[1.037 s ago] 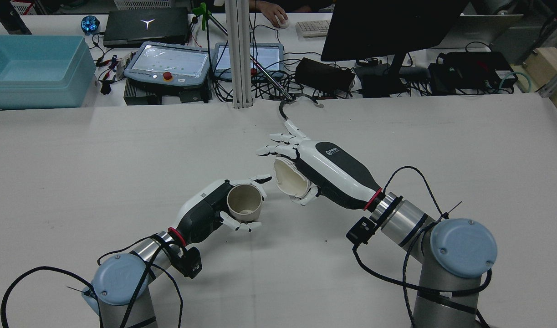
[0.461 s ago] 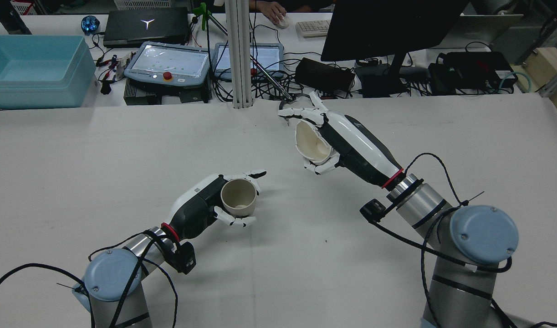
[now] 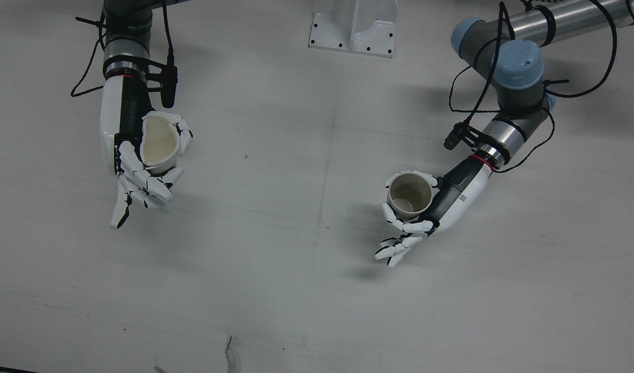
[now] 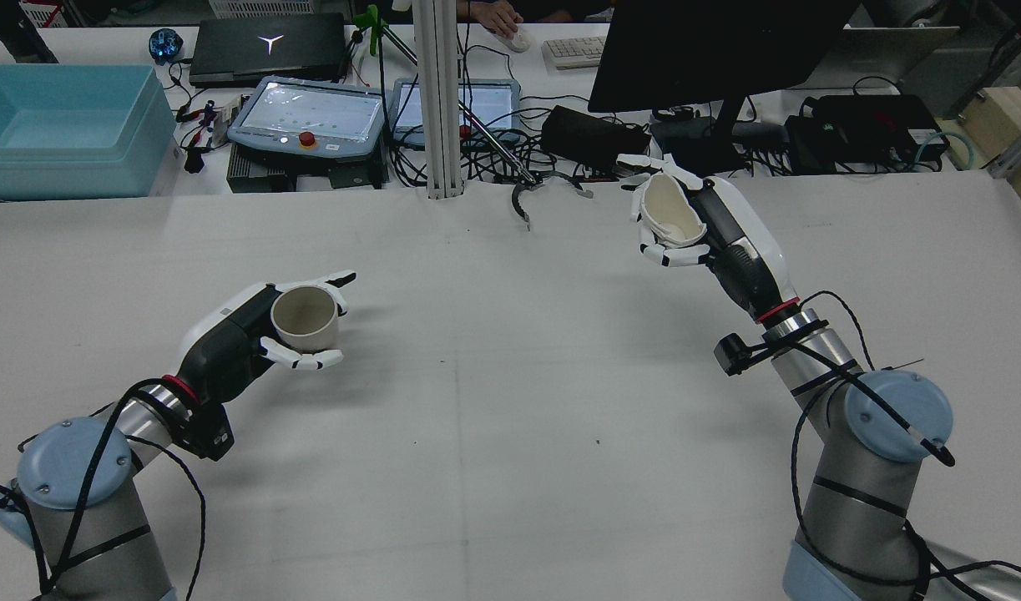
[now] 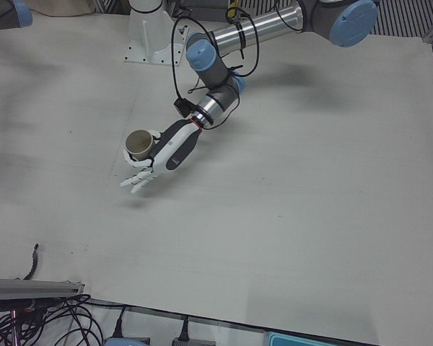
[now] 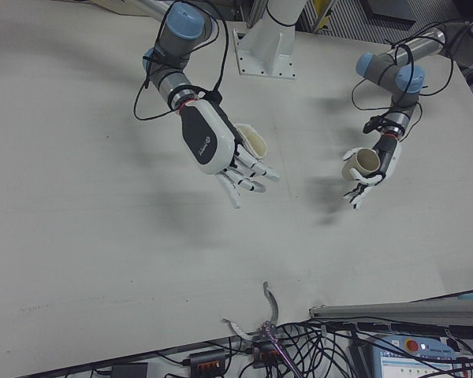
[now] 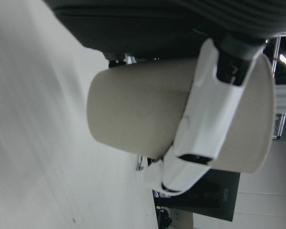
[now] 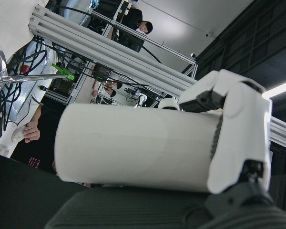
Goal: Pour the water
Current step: 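Turn the white cup upright and move the hands apart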
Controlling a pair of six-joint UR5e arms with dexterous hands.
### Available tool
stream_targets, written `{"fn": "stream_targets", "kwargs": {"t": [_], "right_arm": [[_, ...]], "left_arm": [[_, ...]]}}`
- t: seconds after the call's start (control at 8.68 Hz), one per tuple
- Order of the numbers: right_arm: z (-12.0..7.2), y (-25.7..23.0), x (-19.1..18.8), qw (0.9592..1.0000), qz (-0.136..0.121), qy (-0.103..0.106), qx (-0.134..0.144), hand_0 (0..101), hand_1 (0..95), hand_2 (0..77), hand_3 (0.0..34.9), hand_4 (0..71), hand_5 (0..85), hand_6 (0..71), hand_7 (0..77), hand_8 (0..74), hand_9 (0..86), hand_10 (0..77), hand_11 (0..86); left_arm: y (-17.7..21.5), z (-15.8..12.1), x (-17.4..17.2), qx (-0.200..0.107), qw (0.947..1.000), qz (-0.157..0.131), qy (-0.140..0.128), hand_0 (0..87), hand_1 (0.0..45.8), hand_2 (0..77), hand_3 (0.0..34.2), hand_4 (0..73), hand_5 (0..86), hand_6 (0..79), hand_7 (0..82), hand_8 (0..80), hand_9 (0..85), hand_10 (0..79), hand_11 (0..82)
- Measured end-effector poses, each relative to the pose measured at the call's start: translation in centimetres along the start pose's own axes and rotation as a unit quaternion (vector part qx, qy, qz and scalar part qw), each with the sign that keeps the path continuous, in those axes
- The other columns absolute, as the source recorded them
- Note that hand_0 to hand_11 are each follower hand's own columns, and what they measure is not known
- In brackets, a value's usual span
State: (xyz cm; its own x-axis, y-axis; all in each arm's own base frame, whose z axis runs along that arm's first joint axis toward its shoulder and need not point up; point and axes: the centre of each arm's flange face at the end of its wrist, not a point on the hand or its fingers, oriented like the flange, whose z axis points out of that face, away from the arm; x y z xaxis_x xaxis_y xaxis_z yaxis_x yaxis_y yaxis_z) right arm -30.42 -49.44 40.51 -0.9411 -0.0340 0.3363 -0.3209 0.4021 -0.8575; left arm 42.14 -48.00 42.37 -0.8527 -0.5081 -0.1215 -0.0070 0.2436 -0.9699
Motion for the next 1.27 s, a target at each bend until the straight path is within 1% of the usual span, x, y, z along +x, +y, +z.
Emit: {"fn": "stream_targets", "kwargs": {"t": [0.12, 0.23, 0.35, 0.46, 0.58, 0.69, 0.81, 0.92, 1.04, 1.15, 1.27], "right_arm": [[0.1, -1.1, -0.2, 0.9998, 0.017, -0.005, 0.007, 52, 28.9, 54.0, 0.0, 18.5, 14.7, 47.5, 51.8, 21.8, 26.7, 0.0, 0.5], [0.1, -1.9, -0.1, 0.9993, 0.032, -0.009, 0.016, 52, 28.9, 54.0, 0.0, 19.1, 14.7, 48.0, 53.5, 22.9, 29.5, 0.0, 0.5], [0.0, -2.7, 0.1, 0.9984, 0.048, -0.014, 0.025, 52, 28.9, 54.0, 0.0, 19.1, 14.7, 48.0, 53.5, 22.9, 29.5, 0.0, 0.5], [-0.2, -3.5, 0.3, 0.997, 0.067, -0.017, 0.034, 52, 28.9, 54.0, 0.0, 22.4, 14.2, 48.0, 53.5, 25.6, 32.7, 0.0, 0.5], [-0.6, -4.6, 0.3, 0.9953, 0.084, -0.019, 0.044, 51, 28.9, 54.0, 0.0, 25.6, 12.5, 48.0, 53.5, 27.3, 35.5, 1.1, 5.4], [-1.5, -6.0, 0.2, 0.9939, 0.092, -0.022, 0.057, 51, 28.9, 54.0, 0.0, 28.4, 13.1, 48.0, 54.0, 29.5, 38.7, 3.3, 6.0], [-2.6, -7.6, 0.0, 0.9932, 0.091, -0.022, 0.07, 51, 27.8, 54.0, 0.0, 30.5, 12.5, 49.1, 54.5, 31.6, 40.9, 3.3, 6.5], [-3.7, -8.8, -0.1, 0.9929, 0.086, -0.02, 0.079, 51, 27.8, 54.0, 0.0, 31.1, 13.1, 49.1, 54.5, 31.6, 40.9, 4.4, 7.6], [-4.3, -9.4, 0.0, 0.9928, 0.083, -0.016, 0.084, 50, 25.6, 55.1, 0.0, 30.5, 13.1, 43.6, 56.2, 29.5, 38.2, 2.2, 4.9], [-4.5, -9.6, 0.2, 0.9928, 0.082, -0.013, 0.086, 50, 25.1, 55.6, 0.0, 30.5, 13.1, 43.6, 52.9, 26.2, 37.1, 2.2, 4.9], [-4.6, -9.7, 0.5, 0.9928, 0.082, -0.012, 0.087, 50, 25.1, 55.6, 0.0, 30.5, 13.1, 43.6, 52.9, 26.2, 37.1, 2.2, 4.9]], "left_arm": [[-5.5, -3.3, 2.8, 0.031, 0.9994, 0.004, 0.013, 80.0, 30.5, 31.1, 0.0, 49.6, 39.3, 14.2, 7.6, 8.2, 2.2, 11.4, 19.6], [-10.6, -7.1, 5.9, 0.059, 0.9977, 0.011, 0.03, 80.0, 30.0, 31.6, 0.1, 49.1, 40.4, 14.2, 7.1, 7.6, 2.2, 11.4, 19.6], [-14.9, -11.1, 8.7, 0.081, 0.9955, 0.017, 0.046, 80.3, 30.0, 31.6, 0.1, 49.1, 40.4, 14.2, 4.4, 7.6, 2.7, 11.4, 19.6], [-18.0, -14.6, 10.9, 0.095, 0.9935, 0.022, 0.059, 80.3, 30.0, 31.6, 0.1, 49.1, 40.4, 14.2, 4.4, 7.6, 2.7, 10.9, 20.2], [-20.0, -17.4, 12.5, 0.105, 0.9917, 0.026, 0.069, 80.3, 30.0, 31.6, 0.1, 49.6, 39.8, 14.2, 6.0, 7.6, 2.7, 10.9, 20.2], [-21.5, -19.3, 13.4, 0.112, 0.9905, 0.028, 0.075, 80.3, 30.0, 31.6, 0.0, 49.6, 39.8, 14.7, 6.0, 7.6, 2.7, 11.4, 20.2], [-23.2, -20.8, 14.0, 0.117, 0.9894, 0.031, 0.08, 80.3, 30.0, 31.6, 0.0, 49.6, 39.8, 14.7, 6.0, 7.6, 2.7, 11.4, 20.2], [-25.4, -22.3, 14.3, 0.121, 0.9885, 0.033, 0.084, 80.3, 30.0, 31.6, 0.0, 49.6, 39.8, 13.6, 6.0, 7.6, 2.7, 11.4, 20.2], [-27.6, -23.5, 14.5, 0.124, 0.9878, 0.034, 0.087, 80.2, 30.0, 31.6, 0.1, 49.6, 39.8, 13.6, 6.0, 7.6, 2.7, 11.4, 20.2], [-30.0, -24.8, 14.6, 0.122, 0.9876, 0.033, 0.092, 80.2, 30.0, 31.6, 0.1, 50.2, 38.7, 13.6, 6.0, 6.5, 2.7, 11.4, 20.2], [-32.6, -26.2, 14.5, 0.119, 0.9875, 0.024, 0.101, 80.1, 30.0, 31.6, 0.1, 50.2, 38.7, 13.6, 4.9, 6.5, 2.7, 11.4, 20.2]]}}
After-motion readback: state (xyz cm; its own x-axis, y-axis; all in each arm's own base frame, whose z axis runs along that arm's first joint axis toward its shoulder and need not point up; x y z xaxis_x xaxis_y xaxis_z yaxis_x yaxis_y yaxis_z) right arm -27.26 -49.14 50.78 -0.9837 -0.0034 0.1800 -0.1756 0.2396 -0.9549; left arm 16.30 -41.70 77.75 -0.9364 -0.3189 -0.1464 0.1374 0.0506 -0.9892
